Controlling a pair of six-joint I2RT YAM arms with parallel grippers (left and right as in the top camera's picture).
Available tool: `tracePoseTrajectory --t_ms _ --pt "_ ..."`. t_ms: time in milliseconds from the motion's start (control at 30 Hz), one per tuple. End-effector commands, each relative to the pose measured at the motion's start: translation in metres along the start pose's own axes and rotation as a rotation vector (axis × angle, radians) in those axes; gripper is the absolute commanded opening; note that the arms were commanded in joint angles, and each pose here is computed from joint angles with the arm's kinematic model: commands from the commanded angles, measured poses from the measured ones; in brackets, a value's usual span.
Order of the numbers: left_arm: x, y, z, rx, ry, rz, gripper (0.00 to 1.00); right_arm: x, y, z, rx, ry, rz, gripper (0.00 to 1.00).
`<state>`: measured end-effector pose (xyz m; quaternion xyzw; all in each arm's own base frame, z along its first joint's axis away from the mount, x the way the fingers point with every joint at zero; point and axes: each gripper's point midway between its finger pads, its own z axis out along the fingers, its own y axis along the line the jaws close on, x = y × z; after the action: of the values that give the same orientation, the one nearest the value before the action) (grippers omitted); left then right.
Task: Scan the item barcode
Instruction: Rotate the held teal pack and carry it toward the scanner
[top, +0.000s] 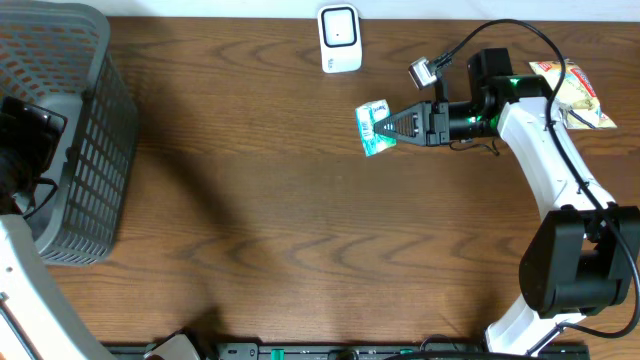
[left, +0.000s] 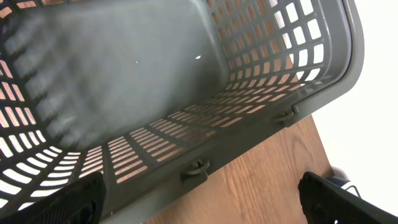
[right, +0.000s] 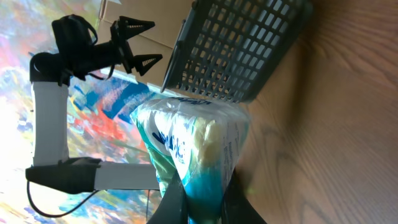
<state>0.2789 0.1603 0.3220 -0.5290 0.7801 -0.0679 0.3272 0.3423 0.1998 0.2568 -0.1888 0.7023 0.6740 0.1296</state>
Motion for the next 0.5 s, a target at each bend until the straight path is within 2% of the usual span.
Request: tracePoseTrajectory --t_ms 0,467 --pt "-0.0035 -0.0010 -0.0055 0.005 -0.019 -0.009 0.98 -0.0061 0.0134 -0.0011 -0.047 -0.017 0.009 0.01" --pt "-0.0035 -0.0010 -0.0055 0.005 -0.019 -0.009 0.98 -0.0076 0.0129 -0.0011 -0.047 -0.017 0.007 0.01"
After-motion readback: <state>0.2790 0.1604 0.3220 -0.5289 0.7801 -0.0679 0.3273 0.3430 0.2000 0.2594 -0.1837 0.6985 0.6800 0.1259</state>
